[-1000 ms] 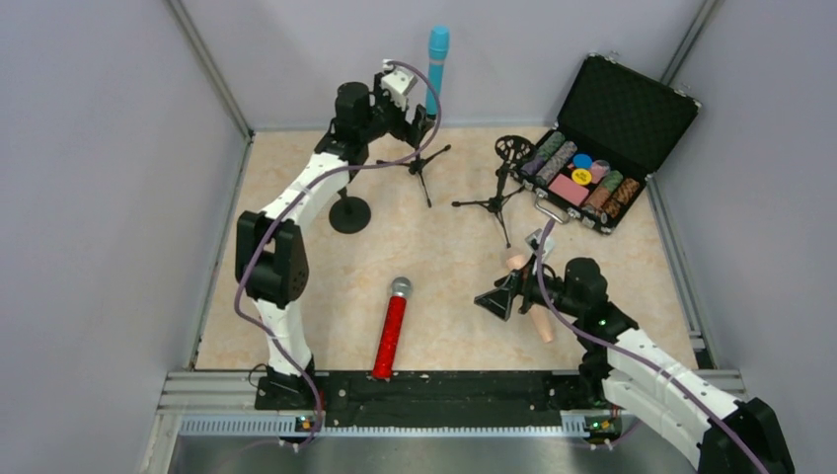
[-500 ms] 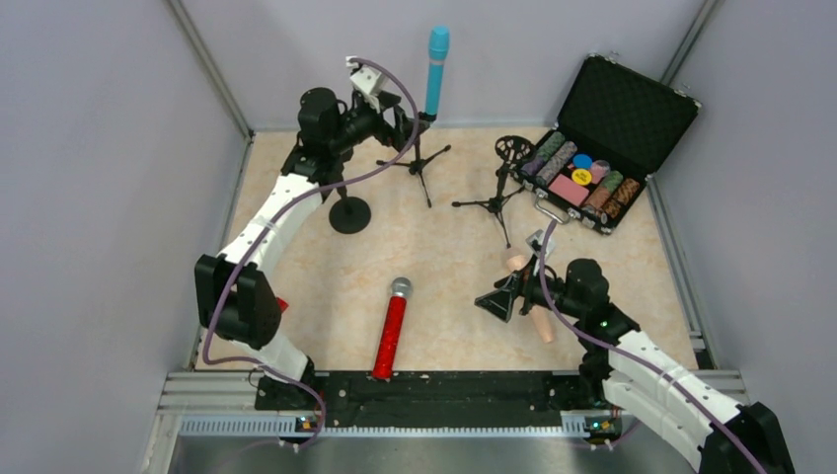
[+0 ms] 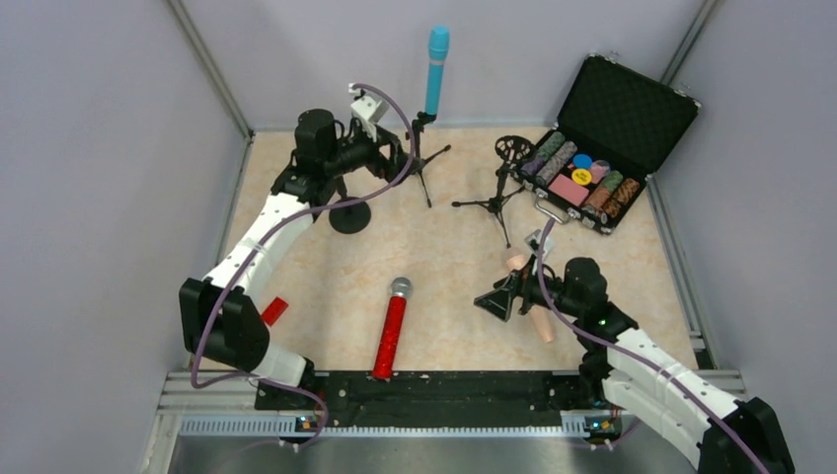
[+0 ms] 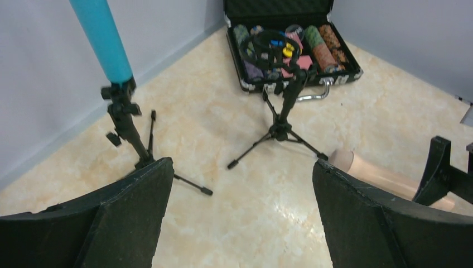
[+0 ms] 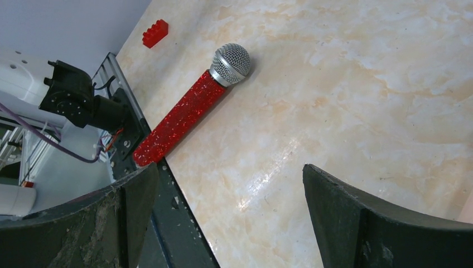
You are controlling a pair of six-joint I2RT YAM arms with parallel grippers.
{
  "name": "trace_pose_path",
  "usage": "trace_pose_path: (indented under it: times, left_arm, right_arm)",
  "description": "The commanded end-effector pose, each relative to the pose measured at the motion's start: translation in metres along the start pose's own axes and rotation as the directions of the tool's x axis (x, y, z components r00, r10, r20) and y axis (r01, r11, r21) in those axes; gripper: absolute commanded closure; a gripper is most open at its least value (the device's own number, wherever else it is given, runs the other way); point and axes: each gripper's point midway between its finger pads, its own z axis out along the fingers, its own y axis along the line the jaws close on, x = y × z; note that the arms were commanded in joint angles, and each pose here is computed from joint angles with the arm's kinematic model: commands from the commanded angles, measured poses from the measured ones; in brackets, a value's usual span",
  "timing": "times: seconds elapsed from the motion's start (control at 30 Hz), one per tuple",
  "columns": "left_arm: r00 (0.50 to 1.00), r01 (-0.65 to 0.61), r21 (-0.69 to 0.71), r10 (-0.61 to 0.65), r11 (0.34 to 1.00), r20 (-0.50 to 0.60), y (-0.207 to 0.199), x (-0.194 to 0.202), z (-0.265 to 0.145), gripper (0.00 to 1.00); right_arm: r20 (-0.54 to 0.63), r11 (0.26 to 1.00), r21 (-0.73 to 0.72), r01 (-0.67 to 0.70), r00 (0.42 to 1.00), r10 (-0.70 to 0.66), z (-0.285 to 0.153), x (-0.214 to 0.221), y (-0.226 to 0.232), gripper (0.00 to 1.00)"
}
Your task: Attach the microphones to the stand
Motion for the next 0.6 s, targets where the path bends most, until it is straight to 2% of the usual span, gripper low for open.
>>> trace_pose_path:
  times: [0.0, 0.3, 0.57]
  left_arm:
    - [0.999, 0.002, 0.019, -0.002, 1.0, -0.044, -0.012, 0.015, -0.014, 0.01]
    - [0.999, 0.003, -0.016, -0.004, 1.0, -0.054, -0.015, 0.028, -0.023, 0.01]
    - [0.991, -0.137, -0.148, 0.136, 0.979, -0.017, -0.008, 0.016, -0.05, 0.01]
  right_arm:
    - [0.082, 0.999, -0.022, 0.043, 0.996, -0.041, 0.003, -0.035, 0.012, 0.02]
    - [0.098, 1.0, -0.002, 0.02, 0.995, -0.02, 0.007, -0.044, 0.009, 0.02]
    - [0.104, 0.999, 0.007, 0.035, 0.994, -0.036, 0.012, -0.058, 0.011, 0.02]
